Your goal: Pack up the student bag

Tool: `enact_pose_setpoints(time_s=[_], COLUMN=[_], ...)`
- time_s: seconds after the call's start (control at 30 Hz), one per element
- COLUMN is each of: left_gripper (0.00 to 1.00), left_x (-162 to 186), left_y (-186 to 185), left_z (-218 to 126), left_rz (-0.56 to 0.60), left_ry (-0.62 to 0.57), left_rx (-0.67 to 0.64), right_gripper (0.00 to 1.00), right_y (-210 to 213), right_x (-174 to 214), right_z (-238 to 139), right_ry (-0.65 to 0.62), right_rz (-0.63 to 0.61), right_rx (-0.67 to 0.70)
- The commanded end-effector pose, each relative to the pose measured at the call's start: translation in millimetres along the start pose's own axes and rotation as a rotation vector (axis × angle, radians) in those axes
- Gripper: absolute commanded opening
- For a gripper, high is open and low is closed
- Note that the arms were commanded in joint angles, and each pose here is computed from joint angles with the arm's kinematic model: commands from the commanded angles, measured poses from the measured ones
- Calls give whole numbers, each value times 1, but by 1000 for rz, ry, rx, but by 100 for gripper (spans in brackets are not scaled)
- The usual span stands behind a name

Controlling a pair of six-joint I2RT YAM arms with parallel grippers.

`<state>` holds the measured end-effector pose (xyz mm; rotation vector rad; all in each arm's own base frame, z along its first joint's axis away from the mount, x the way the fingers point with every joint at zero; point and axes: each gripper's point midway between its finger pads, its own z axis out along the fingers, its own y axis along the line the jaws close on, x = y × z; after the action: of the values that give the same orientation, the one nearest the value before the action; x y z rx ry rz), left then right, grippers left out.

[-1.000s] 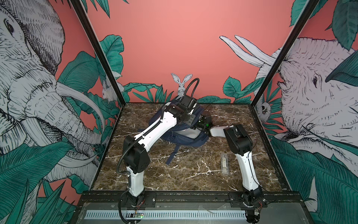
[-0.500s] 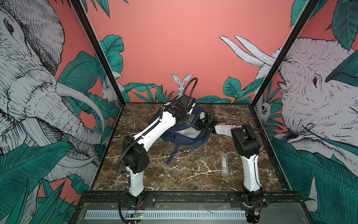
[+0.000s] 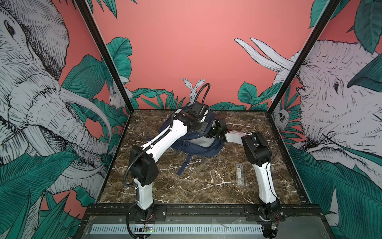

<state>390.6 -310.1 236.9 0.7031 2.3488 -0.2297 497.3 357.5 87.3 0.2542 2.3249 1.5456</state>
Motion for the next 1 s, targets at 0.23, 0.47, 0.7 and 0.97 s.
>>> enact_pose_setpoints(time_s=[0.23,0.47,0.7,0.97], left_gripper=[0,0,0,0], left_x=[-24,-28,-37,-46], left_y=[-9,-14,-26,-53], left_z=[-28,-16,10,51], left_rz=[-61,-65,-77,-83], left_ry=[-109,-98,-84,-40], left_rx=[64,87,134,203], right_gripper=[46,53,57,59], right_y=[66,48,1,-7], right_x=[-9,7,50,80], right_z=[18,-14,-99,-183], right_ry=[-123,-105,-94,-112], right_rz=[-74,-63,-158,-296], right_rx=[-304,-252,82,355])
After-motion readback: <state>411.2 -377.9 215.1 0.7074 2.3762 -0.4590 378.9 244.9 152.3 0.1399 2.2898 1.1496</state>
